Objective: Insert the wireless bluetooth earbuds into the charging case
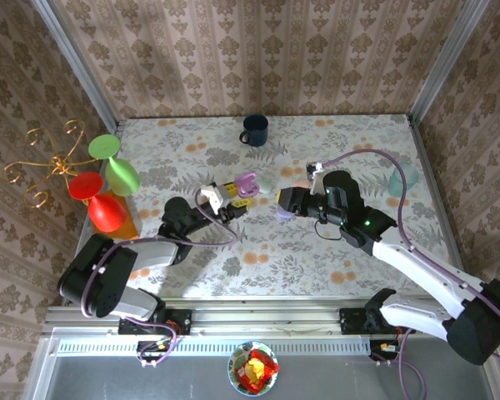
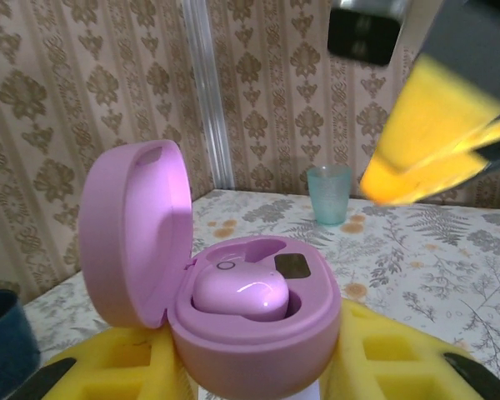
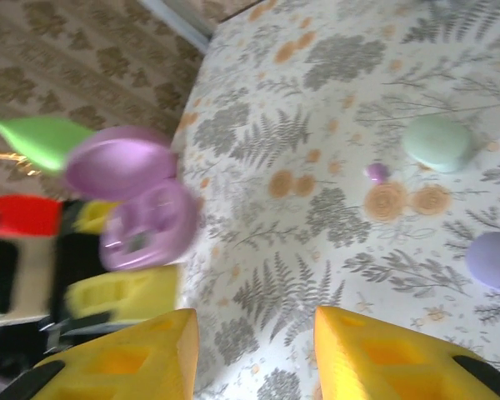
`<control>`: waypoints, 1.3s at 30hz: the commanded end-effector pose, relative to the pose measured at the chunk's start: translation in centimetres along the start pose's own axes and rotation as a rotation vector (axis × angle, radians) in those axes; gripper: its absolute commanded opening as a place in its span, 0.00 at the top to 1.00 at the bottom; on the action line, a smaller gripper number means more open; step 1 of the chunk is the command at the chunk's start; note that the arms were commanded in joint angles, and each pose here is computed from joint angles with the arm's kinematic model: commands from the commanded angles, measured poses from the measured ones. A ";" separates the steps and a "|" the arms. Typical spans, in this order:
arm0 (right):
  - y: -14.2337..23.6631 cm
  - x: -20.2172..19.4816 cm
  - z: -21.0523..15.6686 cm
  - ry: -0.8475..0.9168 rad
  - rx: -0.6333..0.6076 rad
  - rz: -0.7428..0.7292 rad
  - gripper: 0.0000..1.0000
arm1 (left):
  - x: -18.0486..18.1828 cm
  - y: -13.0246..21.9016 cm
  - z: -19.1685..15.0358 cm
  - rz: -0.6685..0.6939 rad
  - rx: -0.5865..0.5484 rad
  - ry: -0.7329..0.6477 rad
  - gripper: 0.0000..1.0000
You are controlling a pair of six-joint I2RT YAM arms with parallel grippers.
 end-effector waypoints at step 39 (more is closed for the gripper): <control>-25.1 -10.7 -6.5 -0.105 0.442 -0.208 0.72 | -1.2 2.2 2.1 0.001 -0.069 0.015 0.69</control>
Point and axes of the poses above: each hand's point on the last joint's axis, 136 mm out from that joint toward the fingers, its own y axis back along the fingers, its own x axis along the line the jaws close on, z = x × y, the point moved 3 cm from there along y, back along the fingers, and after that the axes turned 5 degrees about y, right-handed, at the moved point
